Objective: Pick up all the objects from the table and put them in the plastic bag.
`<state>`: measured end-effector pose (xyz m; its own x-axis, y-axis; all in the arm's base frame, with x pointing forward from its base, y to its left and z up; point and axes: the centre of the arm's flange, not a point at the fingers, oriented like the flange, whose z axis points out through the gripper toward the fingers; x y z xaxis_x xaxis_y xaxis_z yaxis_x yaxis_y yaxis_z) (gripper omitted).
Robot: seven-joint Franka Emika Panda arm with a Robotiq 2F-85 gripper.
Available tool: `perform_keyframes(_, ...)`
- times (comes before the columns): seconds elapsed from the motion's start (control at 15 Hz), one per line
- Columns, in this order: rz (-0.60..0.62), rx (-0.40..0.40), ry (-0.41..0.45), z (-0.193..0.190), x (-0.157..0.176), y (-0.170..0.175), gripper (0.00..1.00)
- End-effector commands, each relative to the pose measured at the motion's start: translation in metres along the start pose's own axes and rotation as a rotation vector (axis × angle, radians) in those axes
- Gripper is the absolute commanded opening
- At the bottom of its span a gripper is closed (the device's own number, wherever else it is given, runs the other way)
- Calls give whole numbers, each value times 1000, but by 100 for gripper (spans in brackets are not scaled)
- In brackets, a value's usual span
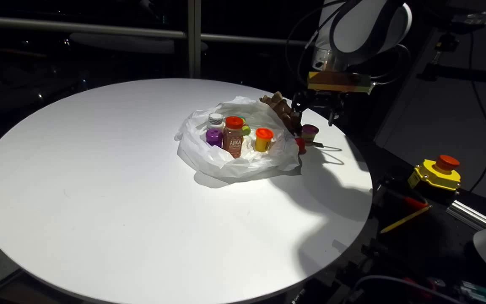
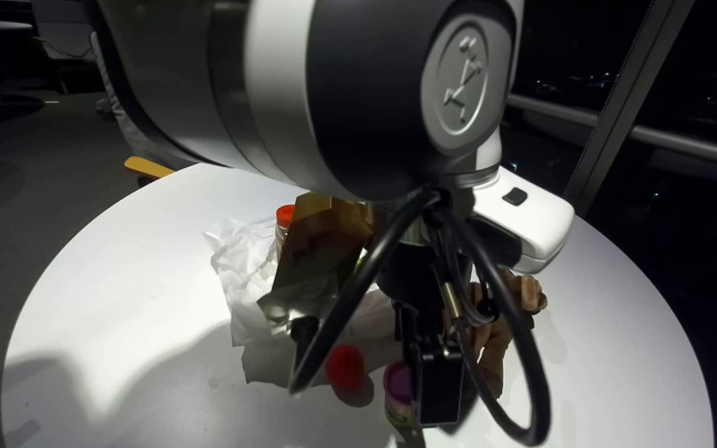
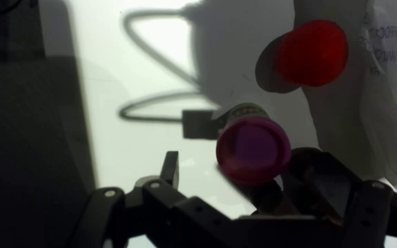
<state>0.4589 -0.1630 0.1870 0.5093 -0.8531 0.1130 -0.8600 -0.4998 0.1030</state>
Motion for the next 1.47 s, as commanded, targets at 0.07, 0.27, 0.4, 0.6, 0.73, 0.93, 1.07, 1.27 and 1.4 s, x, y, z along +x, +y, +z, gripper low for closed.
perform_keyframes(0.07, 32, 4, -12, 15, 6, -6, 100)
perform_keyframes(0.27, 54, 6, -3, 21, 9, -8, 100)
perform_keyframes(0.4, 58, 0, 4, 26, 12, -11, 100)
perform_keyframes(0.6, 62, -3, 1, 32, 14, -14, 73)
perform_keyframes(0.73, 67, 1, 0, 33, 14, -14, 58)
perform_keyframes(0.93, 87, 10, -18, 24, 9, -6, 33)
perform_keyframes(1.07, 90, 8, -13, 4, 3, 5, 25)
perform_keyframes(1.27, 91, 20, 23, -47, -9, 25, 23)
perform_keyframes(1.4, 63, 36, 34, -75, -15, 29, 23)
